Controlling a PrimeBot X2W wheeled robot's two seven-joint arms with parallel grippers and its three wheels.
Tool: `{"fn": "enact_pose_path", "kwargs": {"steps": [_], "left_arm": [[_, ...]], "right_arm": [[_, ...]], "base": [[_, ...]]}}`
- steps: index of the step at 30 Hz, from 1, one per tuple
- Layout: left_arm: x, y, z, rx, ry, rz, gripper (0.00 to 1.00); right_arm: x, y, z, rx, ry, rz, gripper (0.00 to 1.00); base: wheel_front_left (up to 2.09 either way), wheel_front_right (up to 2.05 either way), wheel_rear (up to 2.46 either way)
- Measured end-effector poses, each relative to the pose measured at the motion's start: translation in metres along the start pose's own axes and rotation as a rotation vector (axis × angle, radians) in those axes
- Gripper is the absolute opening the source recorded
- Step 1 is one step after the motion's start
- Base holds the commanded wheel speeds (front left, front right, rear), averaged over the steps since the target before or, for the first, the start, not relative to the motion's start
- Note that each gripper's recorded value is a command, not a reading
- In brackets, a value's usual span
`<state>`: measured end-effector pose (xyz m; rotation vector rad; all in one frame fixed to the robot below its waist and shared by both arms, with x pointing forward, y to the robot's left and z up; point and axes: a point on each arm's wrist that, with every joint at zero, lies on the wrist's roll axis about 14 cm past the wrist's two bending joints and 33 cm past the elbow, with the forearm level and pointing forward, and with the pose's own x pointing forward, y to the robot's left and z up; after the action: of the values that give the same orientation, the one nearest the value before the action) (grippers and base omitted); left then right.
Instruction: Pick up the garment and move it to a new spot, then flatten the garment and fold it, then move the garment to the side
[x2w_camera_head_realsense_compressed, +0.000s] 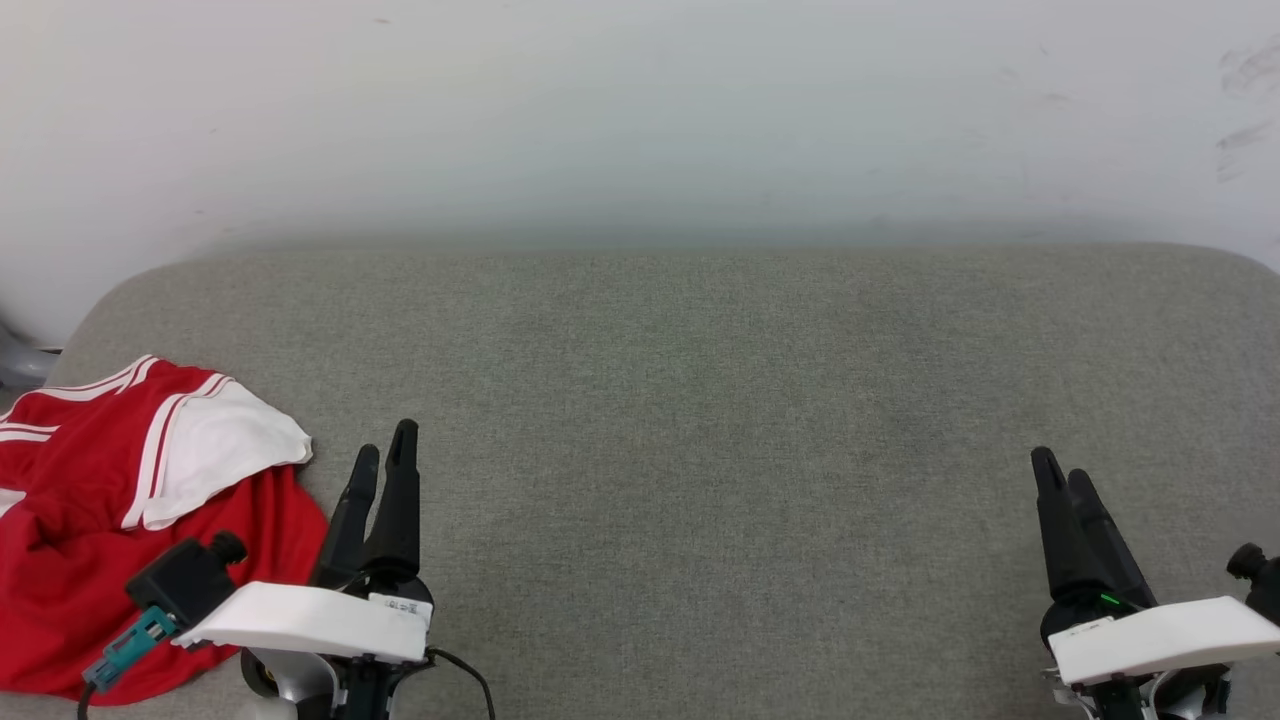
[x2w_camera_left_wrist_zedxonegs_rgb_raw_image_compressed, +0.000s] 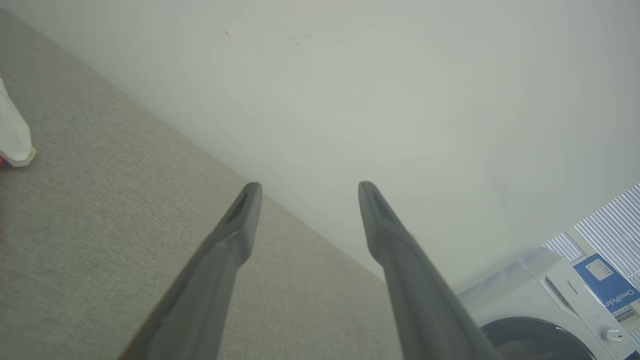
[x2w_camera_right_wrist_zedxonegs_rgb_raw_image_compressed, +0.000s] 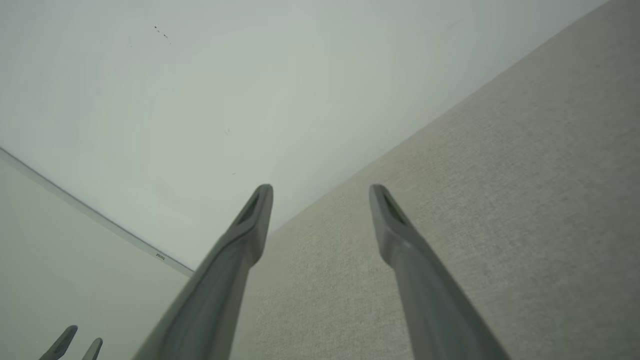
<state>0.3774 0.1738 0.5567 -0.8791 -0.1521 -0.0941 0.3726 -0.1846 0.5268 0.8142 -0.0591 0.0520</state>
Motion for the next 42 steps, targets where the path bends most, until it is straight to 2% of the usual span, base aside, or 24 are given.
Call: {"fn": "enact_pose_path", "kwargs": {"steps": [9, 21, 32, 42], "left_arm": [[-0.001, 0.002, -0.004, 0.242, 0.020, -0.014, 1.00], [-0.006, 0.017, -0.009, 0.477, 0.050, 0.021, 1.00], [-0.006, 0.016, -0.010, 0.622, 0.054, 0.005, 1.00], [-0.008, 0.015, -0.014, 0.689, 0.058, -0.014, 1.00]], "right_arm": [[0.001, 0.006, -0.005, -0.243, 0.043, 0.028, 1.00], [-0.001, 0.005, -0.004, -0.452, 0.051, 0.026, 1.00], [-0.002, 0.006, -0.003, -0.579, 0.047, 0.029, 1.00], [-0.003, 0.008, -0.002, -0.665, 0.045, 0.037, 1.00]], "base": [[0.00, 0.00, 0.00], [0.00, 0.00, 0.00], [0.00, 0.00, 0.00], [0.00, 0.00, 0.00]]}}
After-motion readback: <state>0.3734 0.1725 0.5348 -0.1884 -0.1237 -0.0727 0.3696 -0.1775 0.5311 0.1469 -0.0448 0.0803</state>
